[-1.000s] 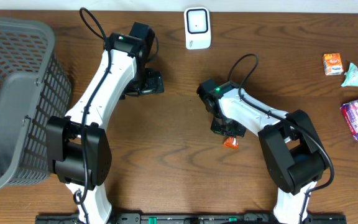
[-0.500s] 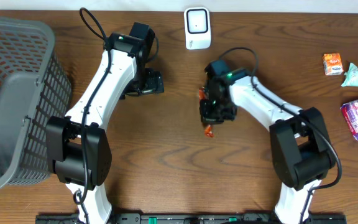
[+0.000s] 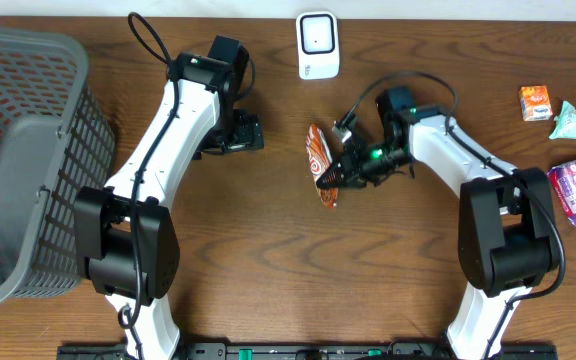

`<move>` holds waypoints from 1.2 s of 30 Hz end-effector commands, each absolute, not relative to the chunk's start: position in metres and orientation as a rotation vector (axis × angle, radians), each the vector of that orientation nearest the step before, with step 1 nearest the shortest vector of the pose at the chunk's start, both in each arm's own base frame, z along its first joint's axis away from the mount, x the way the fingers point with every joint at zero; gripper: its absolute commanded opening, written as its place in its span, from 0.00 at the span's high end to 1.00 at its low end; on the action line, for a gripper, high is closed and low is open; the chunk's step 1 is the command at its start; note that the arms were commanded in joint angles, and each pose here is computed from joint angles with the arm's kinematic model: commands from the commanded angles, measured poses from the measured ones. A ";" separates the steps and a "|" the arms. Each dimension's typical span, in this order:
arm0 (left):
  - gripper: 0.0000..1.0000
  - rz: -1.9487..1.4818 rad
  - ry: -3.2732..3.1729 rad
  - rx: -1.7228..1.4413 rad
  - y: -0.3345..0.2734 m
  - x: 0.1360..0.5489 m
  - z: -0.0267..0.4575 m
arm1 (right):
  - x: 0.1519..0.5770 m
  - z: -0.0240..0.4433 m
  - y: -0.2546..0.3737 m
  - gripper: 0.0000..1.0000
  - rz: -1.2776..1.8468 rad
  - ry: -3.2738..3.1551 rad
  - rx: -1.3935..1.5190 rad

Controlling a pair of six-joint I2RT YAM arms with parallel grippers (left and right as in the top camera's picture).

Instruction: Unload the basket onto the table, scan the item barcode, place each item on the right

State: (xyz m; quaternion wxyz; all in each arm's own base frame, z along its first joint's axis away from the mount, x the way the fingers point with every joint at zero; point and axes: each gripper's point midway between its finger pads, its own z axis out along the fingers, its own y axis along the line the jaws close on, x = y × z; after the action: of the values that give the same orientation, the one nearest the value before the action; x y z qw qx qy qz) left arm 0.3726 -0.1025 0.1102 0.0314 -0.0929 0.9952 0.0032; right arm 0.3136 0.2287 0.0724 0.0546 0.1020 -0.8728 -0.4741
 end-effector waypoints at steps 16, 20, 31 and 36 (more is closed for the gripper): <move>0.02 0.042 3.084 -0.296 -0.098 0.370 0.104 | 0.293 -0.016 0.133 0.73 -0.809 -2.811 -0.222; 0.02 0.042 3.084 -0.296 -0.098 0.370 0.104 | 0.299 0.001 0.107 0.72 -0.588 -2.845 -0.200; 0.02 0.042 3.084 -0.296 -0.098 0.370 0.104 | 0.303 0.051 0.131 0.71 -0.524 -2.841 0.043; 0.02 0.042 3.084 -0.296 -0.098 0.370 0.104 | 0.309 0.042 0.162 0.66 -0.479 -2.913 0.102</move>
State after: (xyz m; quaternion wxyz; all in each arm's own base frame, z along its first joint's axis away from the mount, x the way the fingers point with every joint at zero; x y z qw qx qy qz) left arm 0.3723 -0.1019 0.1099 0.0313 -0.0931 0.9952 0.0049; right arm 0.3100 0.1492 0.0412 0.1071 0.0234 -0.9773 -0.1811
